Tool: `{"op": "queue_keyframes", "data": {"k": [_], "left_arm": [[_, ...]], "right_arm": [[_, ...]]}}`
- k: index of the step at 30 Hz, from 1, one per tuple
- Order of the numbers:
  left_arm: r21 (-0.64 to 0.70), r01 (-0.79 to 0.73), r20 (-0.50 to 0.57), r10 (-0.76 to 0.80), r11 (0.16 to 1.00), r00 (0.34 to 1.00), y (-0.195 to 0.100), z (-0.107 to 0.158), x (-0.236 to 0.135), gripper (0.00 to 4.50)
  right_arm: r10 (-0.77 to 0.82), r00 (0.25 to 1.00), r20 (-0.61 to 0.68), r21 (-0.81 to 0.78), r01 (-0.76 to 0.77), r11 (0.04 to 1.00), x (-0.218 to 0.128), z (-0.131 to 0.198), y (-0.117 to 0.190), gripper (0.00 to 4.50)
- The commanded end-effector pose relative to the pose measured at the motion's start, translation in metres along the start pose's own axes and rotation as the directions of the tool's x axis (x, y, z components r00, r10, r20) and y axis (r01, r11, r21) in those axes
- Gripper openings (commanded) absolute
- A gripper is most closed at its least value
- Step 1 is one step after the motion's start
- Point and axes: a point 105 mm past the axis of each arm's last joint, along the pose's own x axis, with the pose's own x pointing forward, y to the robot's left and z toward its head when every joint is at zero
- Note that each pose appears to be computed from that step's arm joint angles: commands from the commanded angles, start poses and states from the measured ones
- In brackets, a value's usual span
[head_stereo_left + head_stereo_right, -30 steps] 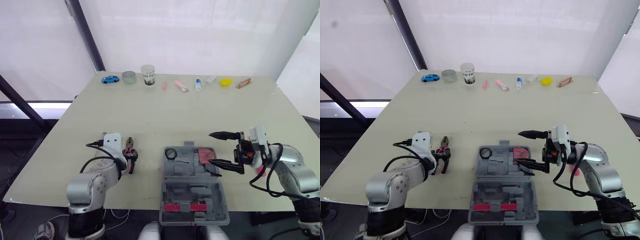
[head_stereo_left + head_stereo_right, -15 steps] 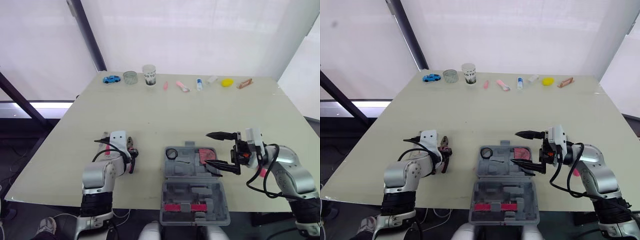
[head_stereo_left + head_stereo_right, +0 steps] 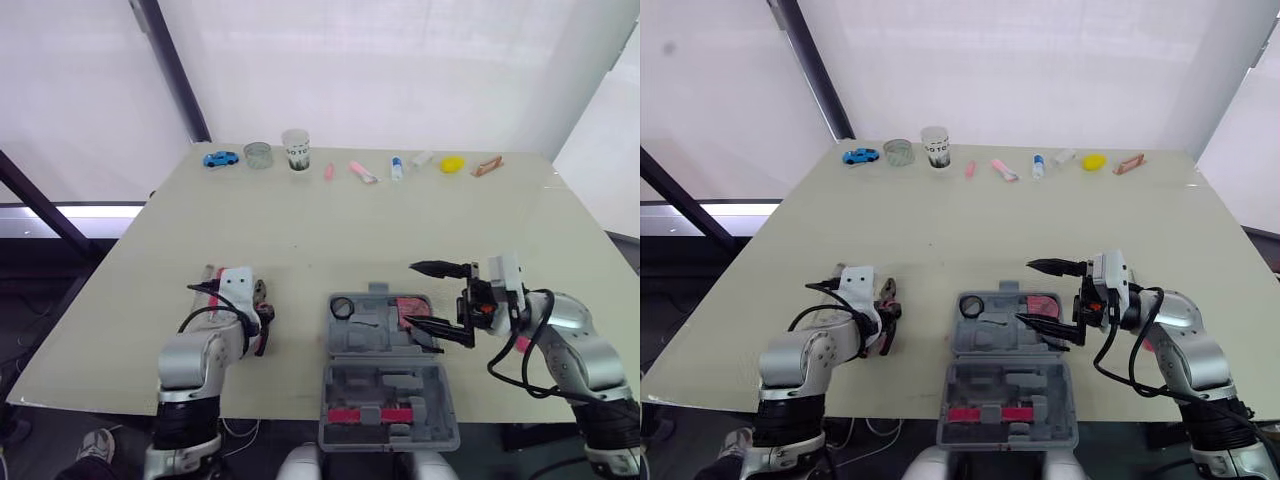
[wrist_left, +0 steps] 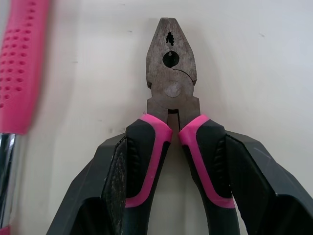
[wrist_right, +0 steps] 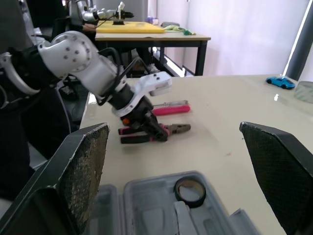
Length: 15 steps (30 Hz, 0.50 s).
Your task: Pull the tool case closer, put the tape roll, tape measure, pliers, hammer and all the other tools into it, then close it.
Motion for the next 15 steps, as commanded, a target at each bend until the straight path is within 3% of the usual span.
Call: {"op": "queue_keyframes", "data": {"k": [1, 5, 9, 12, 15], "left_arm": [[0.203, 0.159, 0.087, -0.179, 0.966, 0.98, -0.01, 0.027, -0.024, 2.39], [0.421, 0.276, 0.053, -0.327, 0.864, 0.944, -0.004, 0.04, -0.046, 2.39], [0.629, 0.461, -0.053, -0.557, 0.626, 0.829, -0.013, 0.064, -0.077, 2.39], [0.699, 0.521, -0.142, -0.618, 0.49, 0.773, -0.013, 0.073, -0.089, 2.39], [0.737, 0.542, -0.195, -0.641, 0.404, 0.742, -0.015, 0.078, -0.093, 2.39]], "right_arm": [[-0.017, 1.0, 0.02, 0.0, 0.017, 1.0, 0.017, 0.017, -0.003, 4.5], [-0.033, 0.986, -0.166, -0.085, 0.019, 0.996, 0.034, 0.013, -0.005, 4.5], [0.042, 0.942, -0.333, -0.07, -0.069, 0.995, 0.062, 0.015, -0.007, 4.5], [0.091, 0.872, -0.481, -0.056, -0.134, 0.989, 0.074, 0.009, -0.004, 4.5], [0.108, 0.839, -0.533, -0.06, -0.164, 0.985, 0.087, 0.008, -0.003, 4.5]]}}
